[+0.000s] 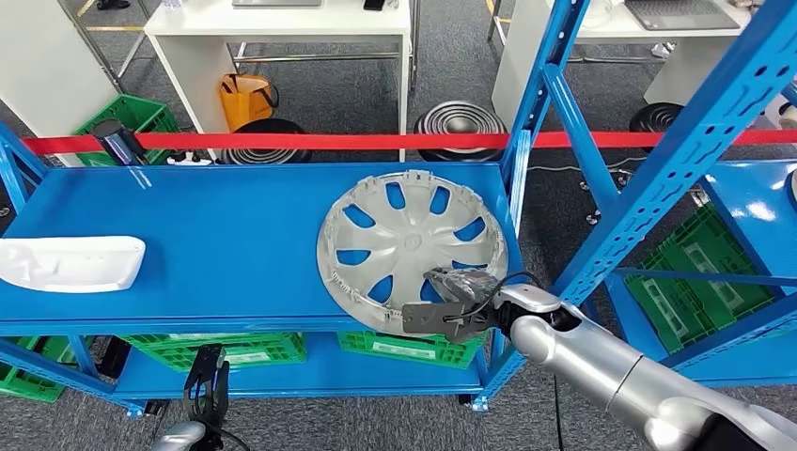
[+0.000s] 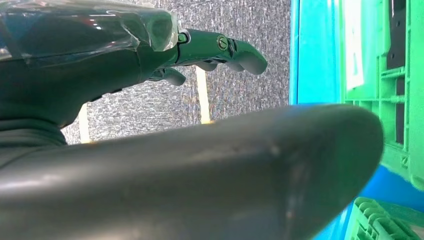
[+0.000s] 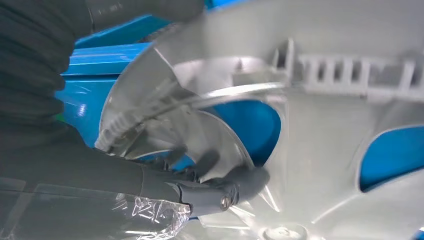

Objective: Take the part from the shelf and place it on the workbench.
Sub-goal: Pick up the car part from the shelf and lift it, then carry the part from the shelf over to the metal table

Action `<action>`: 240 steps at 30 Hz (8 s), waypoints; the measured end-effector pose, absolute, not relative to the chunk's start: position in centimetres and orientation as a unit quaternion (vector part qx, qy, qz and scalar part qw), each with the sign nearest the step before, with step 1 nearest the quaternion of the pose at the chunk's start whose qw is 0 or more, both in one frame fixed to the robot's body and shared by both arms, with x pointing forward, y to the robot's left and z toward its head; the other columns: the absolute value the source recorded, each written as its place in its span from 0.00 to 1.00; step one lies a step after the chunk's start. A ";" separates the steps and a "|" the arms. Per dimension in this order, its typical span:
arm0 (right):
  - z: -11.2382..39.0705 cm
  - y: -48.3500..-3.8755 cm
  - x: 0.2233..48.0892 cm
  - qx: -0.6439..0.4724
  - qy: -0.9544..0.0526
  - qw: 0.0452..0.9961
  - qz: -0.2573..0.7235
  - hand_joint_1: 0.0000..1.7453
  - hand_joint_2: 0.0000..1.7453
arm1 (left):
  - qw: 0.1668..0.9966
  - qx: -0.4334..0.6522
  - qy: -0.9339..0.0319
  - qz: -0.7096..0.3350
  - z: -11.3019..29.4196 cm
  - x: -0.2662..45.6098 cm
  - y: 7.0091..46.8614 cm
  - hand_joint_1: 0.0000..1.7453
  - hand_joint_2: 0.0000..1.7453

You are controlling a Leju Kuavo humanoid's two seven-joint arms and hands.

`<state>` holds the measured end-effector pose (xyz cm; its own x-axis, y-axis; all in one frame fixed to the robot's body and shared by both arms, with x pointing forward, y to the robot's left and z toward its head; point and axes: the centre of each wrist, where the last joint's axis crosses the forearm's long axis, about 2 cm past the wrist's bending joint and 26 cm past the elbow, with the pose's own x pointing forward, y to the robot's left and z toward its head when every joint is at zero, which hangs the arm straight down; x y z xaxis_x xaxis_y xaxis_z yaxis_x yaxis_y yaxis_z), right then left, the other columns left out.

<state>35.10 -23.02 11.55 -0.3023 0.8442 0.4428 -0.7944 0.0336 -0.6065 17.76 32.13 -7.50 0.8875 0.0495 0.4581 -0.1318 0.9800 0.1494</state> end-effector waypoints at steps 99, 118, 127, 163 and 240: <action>25.2 -17.4 31.5 0.201 -0.764 0.422 0.445 1.00 1.00 | 0.976 0.064 -0.199 0.059 -9.4 12.5 29.2 0.00 1.00; 23.8 -15.6 27.5 0.678 -0.569 0.390 0.254 1.00 1.00 | 0.981 0.058 -0.178 0.060 -10.5 7.8 29.7 0.00 1.00; 22.8 -15.4 26.3 0.695 -0.550 0.390 0.251 1.00 1.00 | 0.980 0.068 -0.178 0.057 -10.6 7.1 29.3 0.00 1.00; 20.3 -15.9 23.4 0.704 -0.551 0.366 0.258 1.00 1.00 | 0.957 0.195 -0.187 0.109 -10.8 5.6 28.5 0.00 1.00; 19.4 -16.5 23.1 0.707 -0.551 0.356 0.266 1.00 1.00 | 0.993 0.036 -0.112 0.032 -11.0 5.3 31.7 0.00 1.00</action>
